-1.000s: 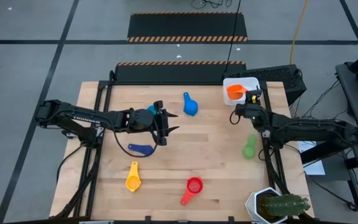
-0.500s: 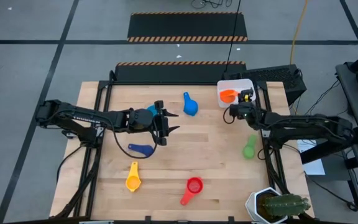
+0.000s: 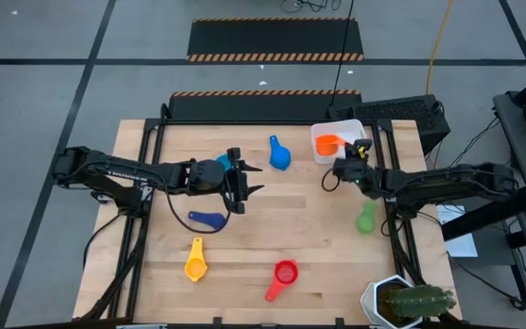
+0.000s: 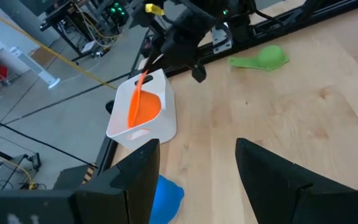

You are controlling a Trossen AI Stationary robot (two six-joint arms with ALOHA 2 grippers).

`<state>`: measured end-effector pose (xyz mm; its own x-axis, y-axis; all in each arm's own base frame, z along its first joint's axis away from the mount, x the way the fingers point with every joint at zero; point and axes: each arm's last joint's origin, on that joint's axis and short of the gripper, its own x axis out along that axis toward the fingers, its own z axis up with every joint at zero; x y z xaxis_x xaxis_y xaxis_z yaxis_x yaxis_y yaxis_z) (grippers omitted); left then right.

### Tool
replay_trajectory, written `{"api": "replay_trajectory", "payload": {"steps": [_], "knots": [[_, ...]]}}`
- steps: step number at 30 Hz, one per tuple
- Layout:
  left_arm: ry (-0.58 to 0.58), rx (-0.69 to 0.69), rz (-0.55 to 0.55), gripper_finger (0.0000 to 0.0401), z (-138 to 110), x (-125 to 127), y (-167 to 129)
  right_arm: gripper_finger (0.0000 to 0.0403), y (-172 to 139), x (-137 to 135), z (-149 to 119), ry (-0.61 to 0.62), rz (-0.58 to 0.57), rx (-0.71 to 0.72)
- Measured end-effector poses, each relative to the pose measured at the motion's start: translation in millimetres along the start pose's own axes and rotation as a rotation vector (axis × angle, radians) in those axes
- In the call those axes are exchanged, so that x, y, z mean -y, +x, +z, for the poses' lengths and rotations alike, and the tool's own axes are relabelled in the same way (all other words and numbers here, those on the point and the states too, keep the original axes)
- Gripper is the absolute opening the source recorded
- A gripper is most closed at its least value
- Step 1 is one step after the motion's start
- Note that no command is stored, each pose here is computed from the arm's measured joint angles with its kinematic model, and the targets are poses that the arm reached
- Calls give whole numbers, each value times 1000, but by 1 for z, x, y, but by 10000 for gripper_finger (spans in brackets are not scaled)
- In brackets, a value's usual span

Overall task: Nest measuring cups in basket
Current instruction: Put the orange measuring cup into the white bin

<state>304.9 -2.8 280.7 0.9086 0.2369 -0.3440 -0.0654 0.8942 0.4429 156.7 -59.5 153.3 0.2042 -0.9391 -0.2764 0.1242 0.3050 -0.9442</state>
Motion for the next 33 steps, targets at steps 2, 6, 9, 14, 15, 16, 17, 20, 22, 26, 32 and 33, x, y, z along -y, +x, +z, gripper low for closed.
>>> {"api": "replay_trajectory", "payload": {"steps": [2, 6, 9, 14, 15, 16, 17, 20, 22, 26, 32, 33], "knots": [[0, 6, 3, 214, 1, 0, 0, 0, -2, -1, -1, -28, -23, -31], [-3, 24, 11, 214, 2, -1, 0, 0, -2, -4, -6, -89, -33, -82], [9, 40, 17, 214, 4, -2, 0, 0, 0, -6, -11, -116, -25, -130], [14, 48, 11, 214, 5, -2, 0, 0, 0, -8, -15, -118, -10, -148], [14, 49, 10, 214, 5, -1, 0, 0, 0, -9, -15, -117, -10, -144], [14, 49, 11, 214, 5, -2, 0, 0, -1, -9, -14, -114, -10, -138], [14, 49, 10, 214, 5, -2, 0, 0, -2, -9, -14, -108, -9, -131], [14, 48, 10, 214, 5, -2, 0, 0, -6, -10, -11, -92, -4, -107], [16, 43, 8, 214, 4, -1, 0, 0, -8, -9, -8, -84, 0, -85], [16, 41, 7, 214, 4, -1, 0, 0, -12, -8, -1, -65, 50, -7], [16, 42, 6, 214, 4, -1, 0, 0, -15, -10, 2, 35, 104, 51], [16, 42, 6, 214, 4, -1, 0, 0, -16, -11, 3, 58, 114, 60]]}}
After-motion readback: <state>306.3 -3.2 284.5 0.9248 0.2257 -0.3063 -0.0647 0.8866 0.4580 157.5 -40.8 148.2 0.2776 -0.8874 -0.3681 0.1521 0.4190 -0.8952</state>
